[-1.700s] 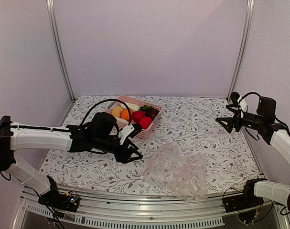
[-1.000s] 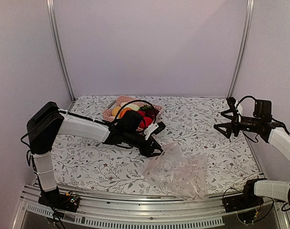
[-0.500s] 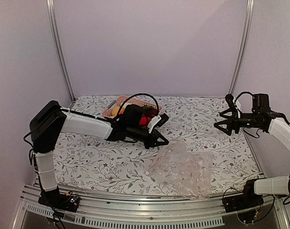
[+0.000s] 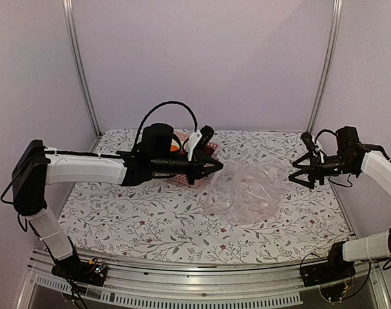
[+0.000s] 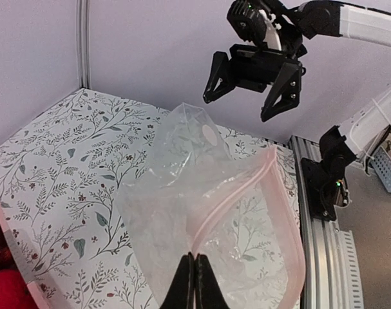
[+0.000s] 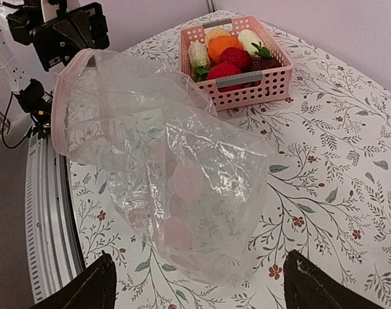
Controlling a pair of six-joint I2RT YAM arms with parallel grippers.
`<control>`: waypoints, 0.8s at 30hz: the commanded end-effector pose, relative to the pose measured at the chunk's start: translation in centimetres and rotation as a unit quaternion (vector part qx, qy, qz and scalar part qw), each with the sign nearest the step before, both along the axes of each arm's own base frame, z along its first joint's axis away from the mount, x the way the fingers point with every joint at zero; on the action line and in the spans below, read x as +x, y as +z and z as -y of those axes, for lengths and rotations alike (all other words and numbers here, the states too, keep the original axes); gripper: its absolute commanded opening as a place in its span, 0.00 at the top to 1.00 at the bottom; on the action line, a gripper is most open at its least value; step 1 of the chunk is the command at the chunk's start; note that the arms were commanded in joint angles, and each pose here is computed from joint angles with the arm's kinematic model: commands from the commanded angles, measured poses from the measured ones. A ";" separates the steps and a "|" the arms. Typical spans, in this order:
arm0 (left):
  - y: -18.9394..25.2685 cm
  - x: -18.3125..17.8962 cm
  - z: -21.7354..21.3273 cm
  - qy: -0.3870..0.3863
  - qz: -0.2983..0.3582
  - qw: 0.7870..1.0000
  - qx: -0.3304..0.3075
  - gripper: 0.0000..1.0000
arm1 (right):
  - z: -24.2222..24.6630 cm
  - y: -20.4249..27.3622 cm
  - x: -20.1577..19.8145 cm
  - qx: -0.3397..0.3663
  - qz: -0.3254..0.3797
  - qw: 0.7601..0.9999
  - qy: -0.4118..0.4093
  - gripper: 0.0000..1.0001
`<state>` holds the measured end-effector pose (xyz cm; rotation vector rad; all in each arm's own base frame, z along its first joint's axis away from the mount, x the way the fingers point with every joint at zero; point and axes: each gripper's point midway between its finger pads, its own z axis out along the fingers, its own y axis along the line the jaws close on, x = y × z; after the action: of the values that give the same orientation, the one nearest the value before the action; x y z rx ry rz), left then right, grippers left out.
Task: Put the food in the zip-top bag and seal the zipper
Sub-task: Pass from the left arm to the right
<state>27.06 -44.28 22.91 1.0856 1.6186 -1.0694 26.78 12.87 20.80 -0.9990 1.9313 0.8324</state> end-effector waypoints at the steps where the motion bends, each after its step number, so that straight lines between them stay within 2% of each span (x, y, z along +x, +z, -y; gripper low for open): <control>1: -1.1 0.8 -0.2 0.012 0.010 1.000 0.000 1.00 | -1.0 -1.2 0.2 0.025 -0.036 0.999 0.026 0.12; 5: -1.5 0.8 0.0 0.011 0.007 1.000 -0.001 1.00 | -1.8 -1.9 1.6 0.037 -0.048 0.998 0.029 0.18; 10: -1.4 0.7 0.0 0.010 0.010 1.000 -0.001 1.00 | -1.4 -1.7 6.0 0.052 -0.067 0.996 -0.021 0.27; 13: -1.4 0.7 0.1 0.010 0.008 1.000 -0.002 1.00 | -2.6 -1.7 7.5 0.065 -0.083 0.994 -0.019 0.34; 14: -1.4 0.6 0.1 0.010 0.008 1.000 -0.002 1.00 | -2.8 -1.6 7.8 0.073 -0.089 0.993 -0.016 0.41; 17: -1.5 0.6 0.1 0.013 0.006 1.000 -0.001 1.00 | -3.2 -2.0 8.5 0.092 -0.117 0.989 -0.007 0.78; 19: -1.6 0.7 0.1 0.016 0.003 1.000 -0.001 1.00 | -3.4 -2.2 8.7 0.100 -0.134 0.986 -0.004 0.96; 20: -1.7 0.7 0.1 0.019 0.001 1.000 0.000 1.00 | -3.4 -2.3 8.7 0.100 -0.138 0.985 -0.004 1.00; 24: -1.9 1.4 -0.4 0.047 -0.004 0.999 0.003 1.00 | -2.3 -2.0 9.6 0.090 -0.134 0.986 -0.033 1.00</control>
<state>27.79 -44.26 22.06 1.0466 1.6223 -1.0428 35.41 15.79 17.78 -0.7897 2.0485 1.1386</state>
